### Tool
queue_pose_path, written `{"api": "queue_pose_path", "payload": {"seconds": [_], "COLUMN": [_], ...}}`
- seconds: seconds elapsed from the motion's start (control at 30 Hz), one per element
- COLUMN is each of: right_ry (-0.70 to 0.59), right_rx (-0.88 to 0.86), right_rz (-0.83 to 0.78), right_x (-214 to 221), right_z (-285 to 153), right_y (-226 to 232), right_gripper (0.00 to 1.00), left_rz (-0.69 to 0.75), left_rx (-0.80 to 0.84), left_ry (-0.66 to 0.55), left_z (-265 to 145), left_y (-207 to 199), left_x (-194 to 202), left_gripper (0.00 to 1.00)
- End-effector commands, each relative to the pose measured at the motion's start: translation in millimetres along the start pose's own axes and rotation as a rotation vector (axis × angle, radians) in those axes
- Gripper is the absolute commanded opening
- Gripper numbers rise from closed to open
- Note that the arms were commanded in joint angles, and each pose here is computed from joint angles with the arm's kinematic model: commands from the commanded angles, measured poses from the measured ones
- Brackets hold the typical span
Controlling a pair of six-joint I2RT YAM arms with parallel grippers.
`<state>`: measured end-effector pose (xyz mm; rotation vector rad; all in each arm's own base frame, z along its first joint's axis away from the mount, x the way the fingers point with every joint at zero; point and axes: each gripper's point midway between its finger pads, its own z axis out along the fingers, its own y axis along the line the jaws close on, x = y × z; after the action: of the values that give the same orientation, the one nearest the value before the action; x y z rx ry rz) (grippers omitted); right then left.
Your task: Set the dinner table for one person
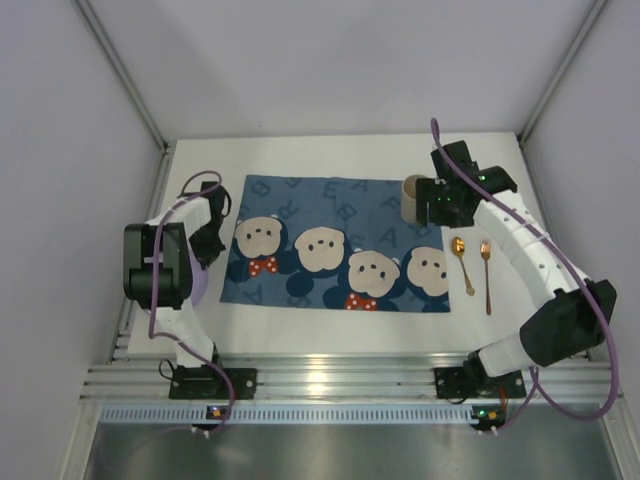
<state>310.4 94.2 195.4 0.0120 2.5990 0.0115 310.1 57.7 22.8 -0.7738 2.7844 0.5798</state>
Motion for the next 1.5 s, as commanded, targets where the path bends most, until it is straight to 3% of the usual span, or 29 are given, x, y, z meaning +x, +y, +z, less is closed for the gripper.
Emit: {"api": "queue_pose_path", "payload": {"seconds": [0.0,0.1,0.2,0.3,0.4,0.5,0.6,0.73,0.9,1.07,1.1,1.13,1.2,1.27,1.33,1.47], "right_ry": [-0.073,-0.090,-0.104,-0.107,-0.093,-0.064,-0.052,-0.042,-0.038,-0.029,-0.024,-0.024,-0.039,-0.057,-0.059,-0.007], "right_rx": [0.002,0.026,0.066,0.094,0.098,0.103,0.094,0.119,0.161,0.178,0.184,0.193,0.223,0.253,0.270,0.211], "right_rz": [0.008,0.014,0.001,0.005,0.031,0.061,0.088,0.098,0.102,0.119,0.117,0.121,0.135,0.155,0.209,0.296], "right_x": [-13,-14,-13,-6,11,30,46,60,71,83,87,89,91,96,101,102], "right_z": [-13,-20,-28,-35,-38,-36,-38,-42,-49,-50,-49,-48,-45,-31,-21,21], "right_y": [-8,-16,-26,-35,-39,-42,-44,-52,-63,-69,-70,-71,-78,-84,-91,-93], "right_gripper": [0.71,0.71,0.71,0.71,0.71,0.71,0.71,0.71,0.72,0.74,0.75,0.77,0.83,0.85,0.93,0.93], "left_rz": [0.002,0.017,0.037,0.066,0.157,0.289,0.442,0.597,0.764,0.780,0.795,0.797,0.788,0.767,0.746,0.696], "left_rx": [-0.040,-0.091,-0.118,-0.057,0.023,0.153,0.277,0.368,0.412,0.424,0.442,0.453,0.475,0.495,0.523,0.581], "left_ry": [-0.015,-0.101,-0.269,-0.362,-0.426,-0.409,-0.426,-0.415,-0.364,-0.312,-0.289,-0.285,-0.287,-0.292,-0.299,-0.339], "left_z": [9,-13,-67,-114,-159,-182,-216,-237,-225,-205,-202,-202,-203,-211,-219,-251], "left_y": [12,24,25,2,-50,-132,-206,-261,-296,-308,-311,-313,-316,-314,-314,-303], "left_x": [-6,-26,-70,-96,-97,-63,-5,59,132,154,161,162,164,162,161,150], "left_gripper": [0.00,0.00,0.00,0.00,0.00,0.00,0.00,0.00,0.00,0.01,0.09,0.42,0.61,0.73,0.73,0.73]}}
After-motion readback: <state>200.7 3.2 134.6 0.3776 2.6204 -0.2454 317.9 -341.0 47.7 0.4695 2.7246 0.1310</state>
